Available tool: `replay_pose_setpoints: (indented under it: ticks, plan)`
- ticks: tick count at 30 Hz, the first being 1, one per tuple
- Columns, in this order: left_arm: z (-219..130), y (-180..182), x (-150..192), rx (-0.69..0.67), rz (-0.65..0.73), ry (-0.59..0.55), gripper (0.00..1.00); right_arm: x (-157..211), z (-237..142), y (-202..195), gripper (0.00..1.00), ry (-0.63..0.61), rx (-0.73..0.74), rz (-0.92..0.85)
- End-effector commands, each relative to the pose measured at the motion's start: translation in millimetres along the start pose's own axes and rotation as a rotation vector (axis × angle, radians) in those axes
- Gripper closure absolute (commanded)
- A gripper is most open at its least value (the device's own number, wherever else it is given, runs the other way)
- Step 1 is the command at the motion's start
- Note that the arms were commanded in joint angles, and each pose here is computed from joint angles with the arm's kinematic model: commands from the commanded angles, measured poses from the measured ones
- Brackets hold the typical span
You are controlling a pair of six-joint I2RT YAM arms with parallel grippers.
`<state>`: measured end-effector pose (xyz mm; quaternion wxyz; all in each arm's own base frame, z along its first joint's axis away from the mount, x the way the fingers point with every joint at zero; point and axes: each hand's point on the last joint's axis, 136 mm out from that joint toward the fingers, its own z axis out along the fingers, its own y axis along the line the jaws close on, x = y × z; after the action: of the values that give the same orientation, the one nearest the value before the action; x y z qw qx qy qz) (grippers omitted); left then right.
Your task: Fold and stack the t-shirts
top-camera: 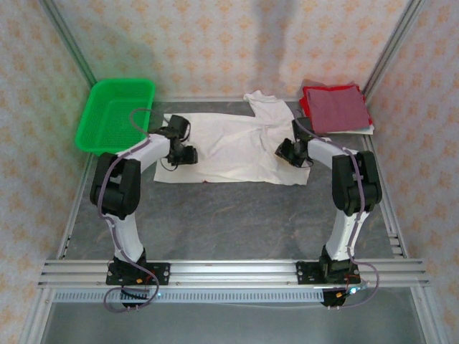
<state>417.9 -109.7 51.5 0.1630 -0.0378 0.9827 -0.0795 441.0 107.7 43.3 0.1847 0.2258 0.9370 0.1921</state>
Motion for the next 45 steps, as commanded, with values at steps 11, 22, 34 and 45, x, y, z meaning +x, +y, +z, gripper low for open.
replay_pose_setpoints:
  ticks: [11,22,34,45]
  plan:
    - [2,-111,28,0.023,0.843,0.119,0.44,-11,0,-3,0.63,-0.023,-0.07,0.077]
    - [30,-128,20,0.059,1.026,0.212,0.43,-14,-2,-14,0.63,-0.028,-0.08,0.103]
    - [38,-130,27,0.088,1.056,0.257,0.68,-14,2,-23,0.63,-0.023,-0.08,0.121]
    - [15,-127,6,0.047,1.058,0.203,1.0,-16,3,-36,0.63,-0.029,-0.058,0.146]
